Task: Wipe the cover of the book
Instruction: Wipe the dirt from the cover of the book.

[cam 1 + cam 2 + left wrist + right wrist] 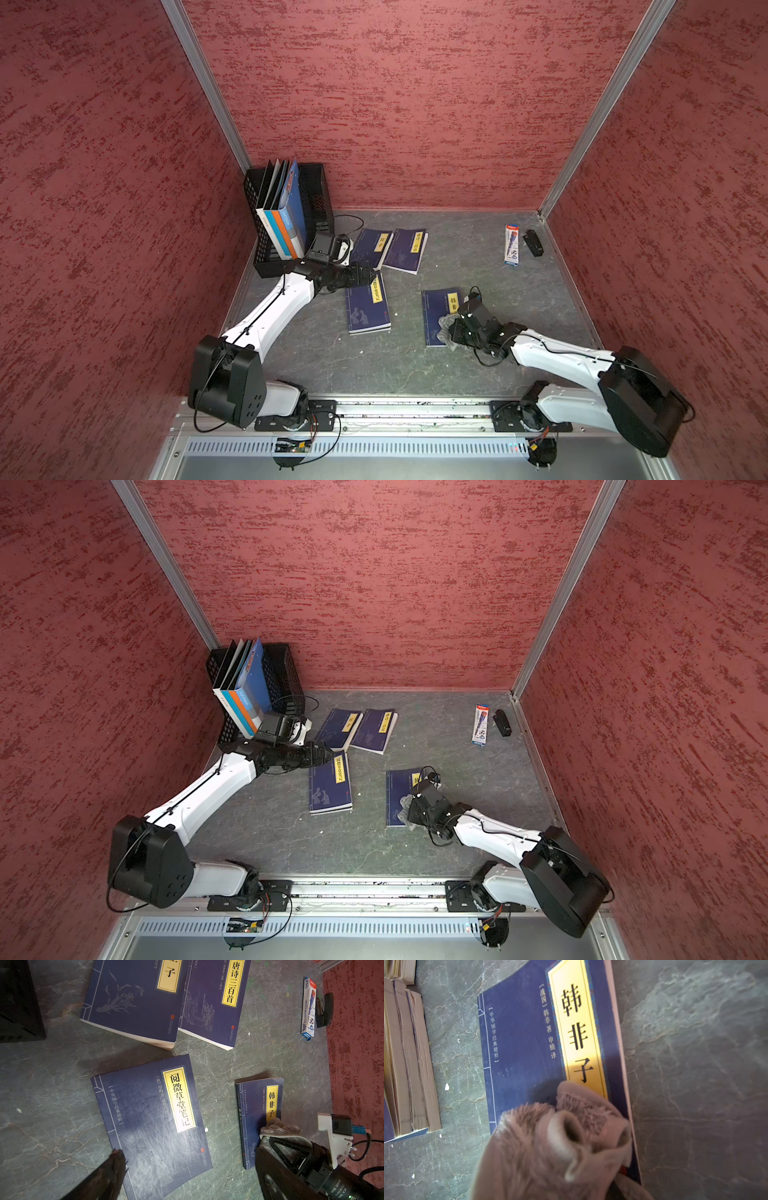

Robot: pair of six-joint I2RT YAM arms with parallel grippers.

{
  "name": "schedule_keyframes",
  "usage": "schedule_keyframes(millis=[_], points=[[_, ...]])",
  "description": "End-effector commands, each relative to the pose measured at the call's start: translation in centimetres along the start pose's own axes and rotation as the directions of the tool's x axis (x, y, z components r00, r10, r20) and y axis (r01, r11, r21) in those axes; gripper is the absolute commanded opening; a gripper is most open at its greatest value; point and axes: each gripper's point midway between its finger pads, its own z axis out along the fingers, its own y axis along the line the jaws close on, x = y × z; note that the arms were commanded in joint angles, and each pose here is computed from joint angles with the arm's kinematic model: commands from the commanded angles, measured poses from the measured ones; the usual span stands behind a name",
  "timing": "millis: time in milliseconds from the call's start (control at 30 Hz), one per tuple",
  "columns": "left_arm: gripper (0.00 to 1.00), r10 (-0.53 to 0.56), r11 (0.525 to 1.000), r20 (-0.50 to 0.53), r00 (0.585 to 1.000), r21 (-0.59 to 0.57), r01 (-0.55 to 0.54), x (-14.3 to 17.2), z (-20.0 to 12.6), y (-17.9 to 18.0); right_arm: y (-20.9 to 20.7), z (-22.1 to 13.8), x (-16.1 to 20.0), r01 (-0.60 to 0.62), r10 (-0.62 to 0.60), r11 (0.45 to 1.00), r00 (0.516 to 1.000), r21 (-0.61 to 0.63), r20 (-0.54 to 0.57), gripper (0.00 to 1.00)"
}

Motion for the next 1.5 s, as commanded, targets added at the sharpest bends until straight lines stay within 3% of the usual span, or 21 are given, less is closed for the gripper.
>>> schedule_keyframes(millis=[0,200,500,633,1100,1267,1467], points=[[0.98,0.038,0.999,0.033,0.999,0.013,-0.038,-1.3,-0.3,-0.8,-4.5,0.7,3.3,0.014,0.012,0.98,0.991,0.197,-0.13,0.27],[0.98,0.039,0.999,0.032,0.999,0.021,-0.04,-1.2,-0.4,-1.1,-0.8,3.2,-1.8,0.06,-0.052,0.986,0.997,0.155,-0.056,0.27],[0.98,0.046,0.999,0.036,0.998,0.027,-0.047,-0.7,-0.8,-1.5,-0.5,5.3,-9.1,0.052,-0.056,0.984,0.998,0.169,0.019,0.25],[0.98,0.047,0.999,0.039,0.998,0.027,-0.048,-0.6,-0.8,-1.4,-0.8,4.3,-7.6,0.049,-0.049,0.989,0.999,0.14,-0.007,0.25],[0.98,0.063,0.998,0.028,0.998,0.029,-0.064,-1.2,0.5,-1.4,-5.2,-1.4,3.7,-0.046,0.073,0.984,0.986,0.173,-0.151,0.25],[0.98,0.058,0.998,0.018,0.998,0.029,-0.059,-1.1,1.1,-1.2,-4.9,-1.6,3.0,-0.033,0.056,0.983,0.991,0.182,-0.125,0.26],[0.98,0.058,0.998,0.023,0.998,0.038,-0.058,-1.2,0.9,-1.4,-1.6,0.9,-1.3,0.06,-0.048,0.982,0.996,0.177,-0.071,0.26]])
